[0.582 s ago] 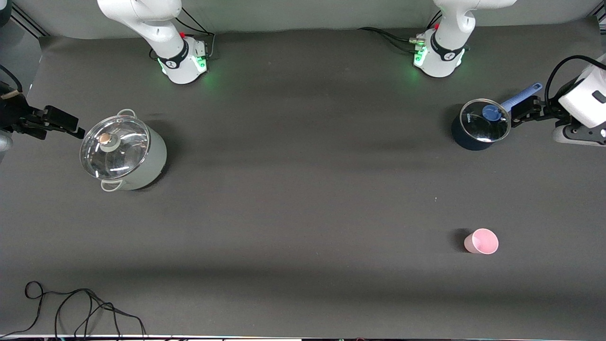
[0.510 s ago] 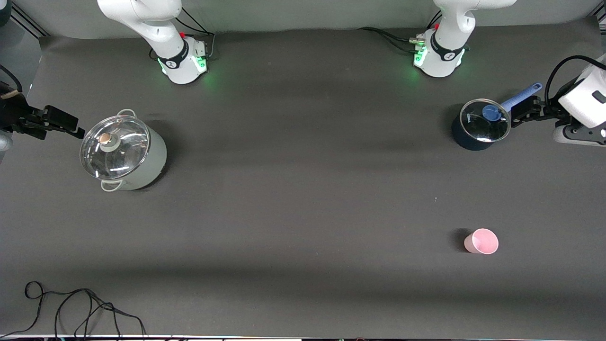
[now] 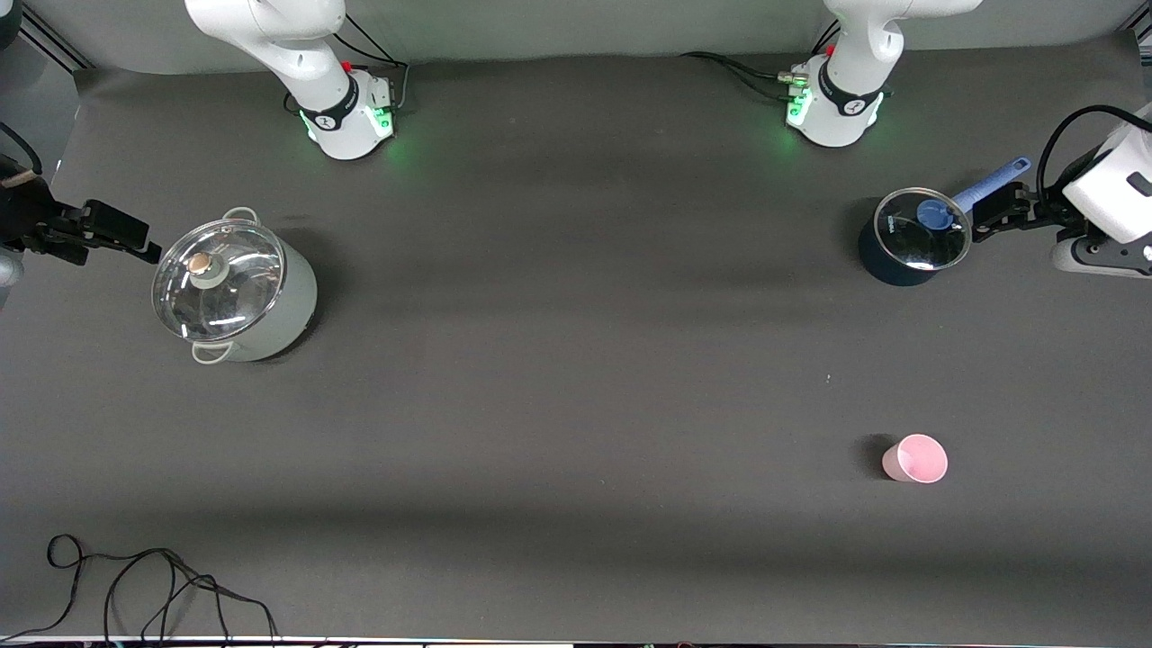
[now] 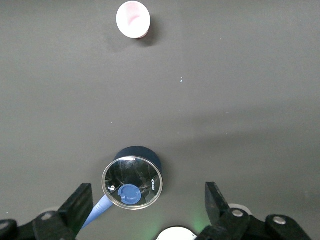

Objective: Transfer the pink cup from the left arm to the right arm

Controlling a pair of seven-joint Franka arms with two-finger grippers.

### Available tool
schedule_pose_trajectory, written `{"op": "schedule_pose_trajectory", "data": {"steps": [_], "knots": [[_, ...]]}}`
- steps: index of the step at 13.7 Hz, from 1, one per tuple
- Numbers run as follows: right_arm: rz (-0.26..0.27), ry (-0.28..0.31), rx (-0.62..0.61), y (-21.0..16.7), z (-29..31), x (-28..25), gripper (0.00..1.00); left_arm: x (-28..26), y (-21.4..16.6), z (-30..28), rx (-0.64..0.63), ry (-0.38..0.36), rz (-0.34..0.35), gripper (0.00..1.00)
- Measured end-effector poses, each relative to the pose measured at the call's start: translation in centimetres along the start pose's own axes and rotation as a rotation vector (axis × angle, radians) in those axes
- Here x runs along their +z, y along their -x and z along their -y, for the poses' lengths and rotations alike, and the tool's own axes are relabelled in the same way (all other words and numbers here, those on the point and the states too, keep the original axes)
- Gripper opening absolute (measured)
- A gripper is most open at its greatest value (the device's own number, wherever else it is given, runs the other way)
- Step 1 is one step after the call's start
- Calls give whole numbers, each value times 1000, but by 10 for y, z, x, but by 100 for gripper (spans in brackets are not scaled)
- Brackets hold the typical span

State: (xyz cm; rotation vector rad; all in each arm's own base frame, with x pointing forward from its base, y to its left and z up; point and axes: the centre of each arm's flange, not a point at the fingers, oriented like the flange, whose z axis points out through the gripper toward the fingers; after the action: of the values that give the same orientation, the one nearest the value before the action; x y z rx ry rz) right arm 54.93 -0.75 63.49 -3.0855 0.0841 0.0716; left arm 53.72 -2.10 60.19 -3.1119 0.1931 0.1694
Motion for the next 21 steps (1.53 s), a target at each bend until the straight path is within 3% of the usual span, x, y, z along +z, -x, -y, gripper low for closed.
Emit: {"op": "schedule_pose_trajectory", "data": {"steps": [4, 7, 13, 18, 21], "knots": [[14, 0, 3, 1, 0, 2, 100, -1, -1, 2, -3, -1, -5, 100], [20, 1, 3, 1, 0, 3, 100, -3, -6, 13, -22, -3, -49, 100], [30, 1, 4, 2, 0, 4, 100, 19, -47, 88, -114, -7, -108, 100], [33, 1, 5, 2, -1, 4, 100, 68, -73, 196, 24, -10, -150, 100], [33, 1, 6, 2, -1, 4, 100, 116, -75, 255, 146, 91, -200, 100]]}}
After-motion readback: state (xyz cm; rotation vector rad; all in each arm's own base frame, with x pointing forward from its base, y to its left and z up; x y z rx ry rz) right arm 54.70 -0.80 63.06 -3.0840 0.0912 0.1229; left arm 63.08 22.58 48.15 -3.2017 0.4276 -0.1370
